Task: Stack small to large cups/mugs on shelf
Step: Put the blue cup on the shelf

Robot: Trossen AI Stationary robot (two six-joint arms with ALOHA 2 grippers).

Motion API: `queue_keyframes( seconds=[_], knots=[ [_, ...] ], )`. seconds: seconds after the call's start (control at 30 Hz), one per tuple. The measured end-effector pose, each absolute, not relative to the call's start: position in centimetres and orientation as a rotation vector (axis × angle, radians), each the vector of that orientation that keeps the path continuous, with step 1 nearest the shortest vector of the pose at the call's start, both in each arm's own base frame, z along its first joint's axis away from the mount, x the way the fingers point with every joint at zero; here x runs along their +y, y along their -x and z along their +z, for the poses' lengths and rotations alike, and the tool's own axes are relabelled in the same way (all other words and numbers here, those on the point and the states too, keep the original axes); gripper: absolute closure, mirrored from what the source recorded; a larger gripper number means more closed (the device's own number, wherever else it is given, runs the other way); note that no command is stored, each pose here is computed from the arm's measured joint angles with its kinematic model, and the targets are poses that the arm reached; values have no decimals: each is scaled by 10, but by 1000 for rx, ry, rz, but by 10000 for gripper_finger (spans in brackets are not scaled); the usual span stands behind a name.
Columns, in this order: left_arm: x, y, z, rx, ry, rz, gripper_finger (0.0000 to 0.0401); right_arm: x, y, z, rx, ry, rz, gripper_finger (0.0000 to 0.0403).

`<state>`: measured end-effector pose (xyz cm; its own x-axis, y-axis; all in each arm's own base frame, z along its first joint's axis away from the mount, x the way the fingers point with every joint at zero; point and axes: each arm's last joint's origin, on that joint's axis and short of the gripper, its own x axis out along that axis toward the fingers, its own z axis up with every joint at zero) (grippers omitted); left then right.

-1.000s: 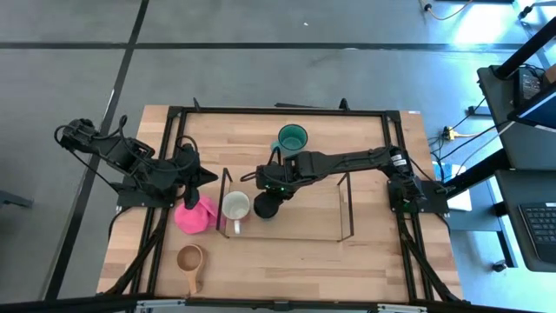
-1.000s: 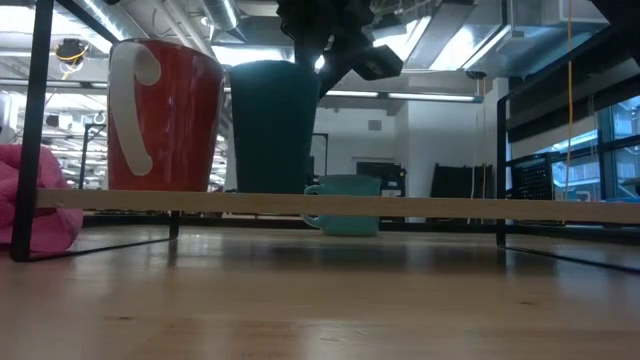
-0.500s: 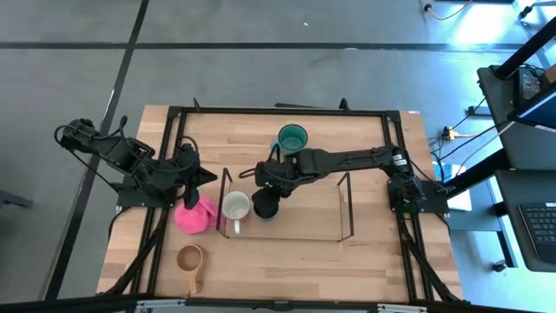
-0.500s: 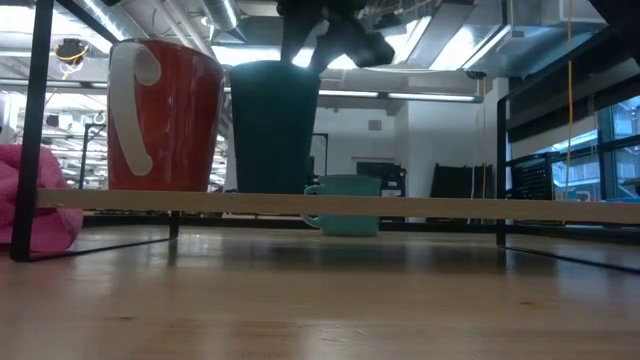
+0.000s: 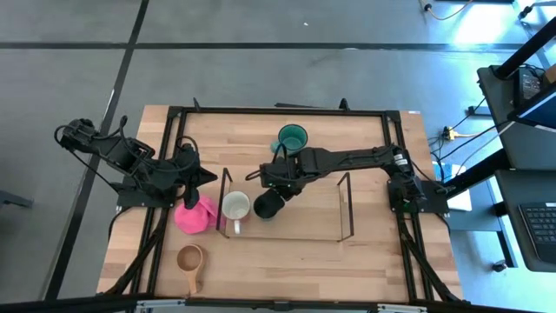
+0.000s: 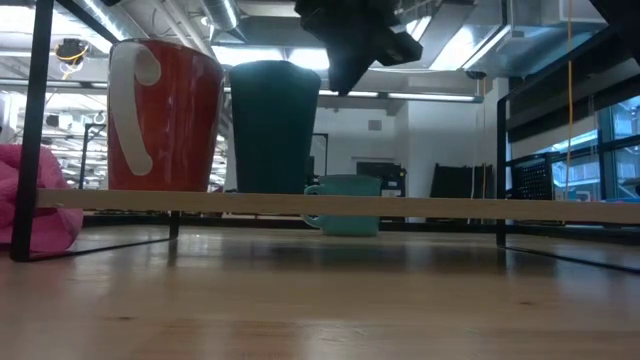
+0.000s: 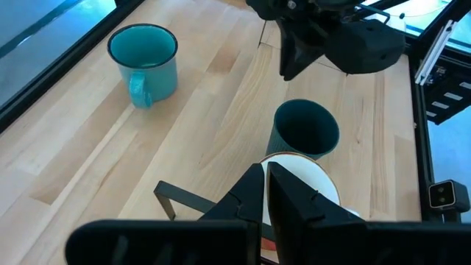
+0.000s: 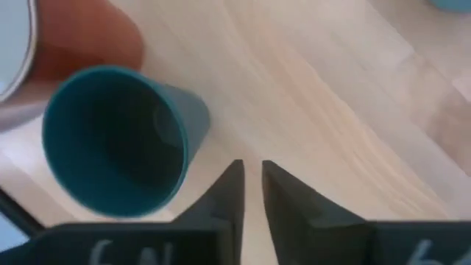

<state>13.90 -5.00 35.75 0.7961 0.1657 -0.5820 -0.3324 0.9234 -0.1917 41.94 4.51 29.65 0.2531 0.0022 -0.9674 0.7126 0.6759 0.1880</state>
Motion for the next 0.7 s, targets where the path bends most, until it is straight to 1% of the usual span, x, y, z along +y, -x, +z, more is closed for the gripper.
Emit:
queue_keyframes(
  seconds=[0.1,0.13,0.3,0.47,0.57,0.7],
  knots=[
    [-50,-139,357,593,293,272,387,47,-419,296,1257,-722,-518,390],
    [-50,-139,357,593,293,272,387,48,-419,296,1261,-725,-513,396],
    [-50,-139,357,593,293,272,387,50,-418,296,1270,-736,-500,392],
    [-50,-139,357,593,293,272,387,53,-419,297,1273,-748,-479,399],
    [-50,-139,357,593,294,272,387,54,-419,297,1287,-774,-443,397],
    [-50,-139,357,593,294,272,387,55,-423,290,1297,-775,-435,399]
  ],
)
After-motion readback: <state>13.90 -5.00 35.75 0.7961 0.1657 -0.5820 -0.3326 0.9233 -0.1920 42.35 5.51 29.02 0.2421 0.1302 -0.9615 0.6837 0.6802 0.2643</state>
